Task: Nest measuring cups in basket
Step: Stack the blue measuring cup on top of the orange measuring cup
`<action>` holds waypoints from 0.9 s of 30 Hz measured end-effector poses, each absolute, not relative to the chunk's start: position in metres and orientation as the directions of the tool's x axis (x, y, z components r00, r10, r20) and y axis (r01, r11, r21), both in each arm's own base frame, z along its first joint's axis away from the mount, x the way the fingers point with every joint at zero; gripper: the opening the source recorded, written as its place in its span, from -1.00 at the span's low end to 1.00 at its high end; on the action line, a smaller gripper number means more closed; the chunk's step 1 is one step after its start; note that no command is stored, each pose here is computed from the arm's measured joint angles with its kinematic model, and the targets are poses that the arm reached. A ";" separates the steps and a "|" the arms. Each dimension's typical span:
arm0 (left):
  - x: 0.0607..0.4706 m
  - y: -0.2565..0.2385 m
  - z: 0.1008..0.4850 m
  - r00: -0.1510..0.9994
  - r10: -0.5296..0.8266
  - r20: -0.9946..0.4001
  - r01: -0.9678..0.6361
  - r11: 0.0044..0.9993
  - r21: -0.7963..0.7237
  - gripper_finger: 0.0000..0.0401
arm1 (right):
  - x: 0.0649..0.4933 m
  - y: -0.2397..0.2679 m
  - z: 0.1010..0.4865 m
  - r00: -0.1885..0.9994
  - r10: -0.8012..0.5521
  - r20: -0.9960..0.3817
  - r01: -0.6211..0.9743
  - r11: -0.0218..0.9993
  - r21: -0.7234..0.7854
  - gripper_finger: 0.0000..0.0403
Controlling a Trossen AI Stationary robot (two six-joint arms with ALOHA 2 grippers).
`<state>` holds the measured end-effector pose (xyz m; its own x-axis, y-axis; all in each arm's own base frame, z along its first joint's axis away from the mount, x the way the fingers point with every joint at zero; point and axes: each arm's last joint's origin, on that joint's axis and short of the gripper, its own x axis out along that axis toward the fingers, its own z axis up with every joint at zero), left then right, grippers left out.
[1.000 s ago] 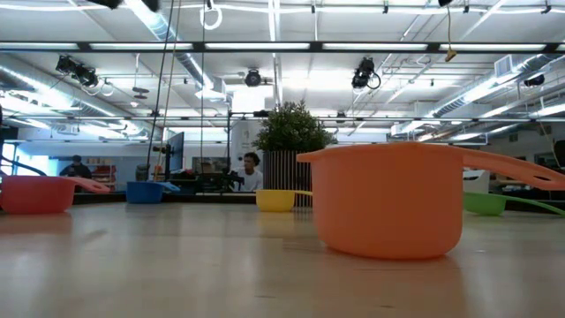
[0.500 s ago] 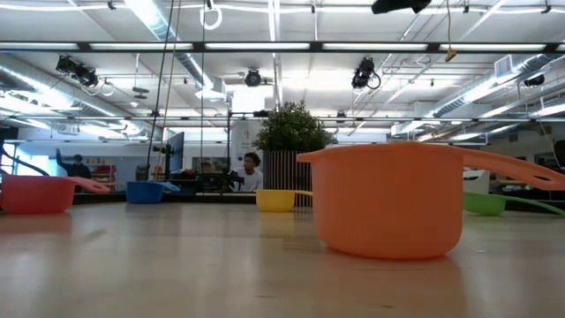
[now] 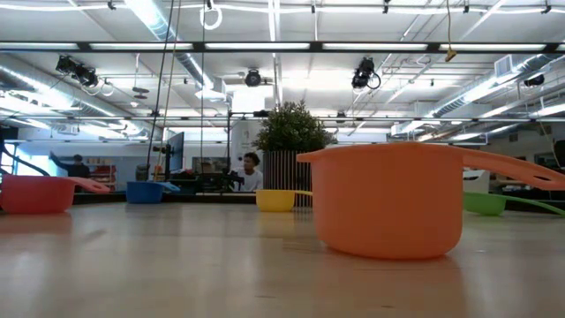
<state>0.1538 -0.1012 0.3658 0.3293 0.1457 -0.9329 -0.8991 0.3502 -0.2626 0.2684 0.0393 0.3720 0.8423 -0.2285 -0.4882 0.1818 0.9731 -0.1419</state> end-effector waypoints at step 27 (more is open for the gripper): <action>0.177 -0.048 0.369 0.329 0.433 -0.839 -0.885 0.450 -0.115 -0.84 | 0.284 0.024 0.393 0.763 -0.238 -0.601 0.187 0.971 -0.147 -0.98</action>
<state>0.1774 -0.0485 0.3685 0.3295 0.4331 -0.8390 -0.8855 0.4501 -0.1154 0.2839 0.0237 0.3931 0.7629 -0.2377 -0.6012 0.1868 0.9713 -0.1470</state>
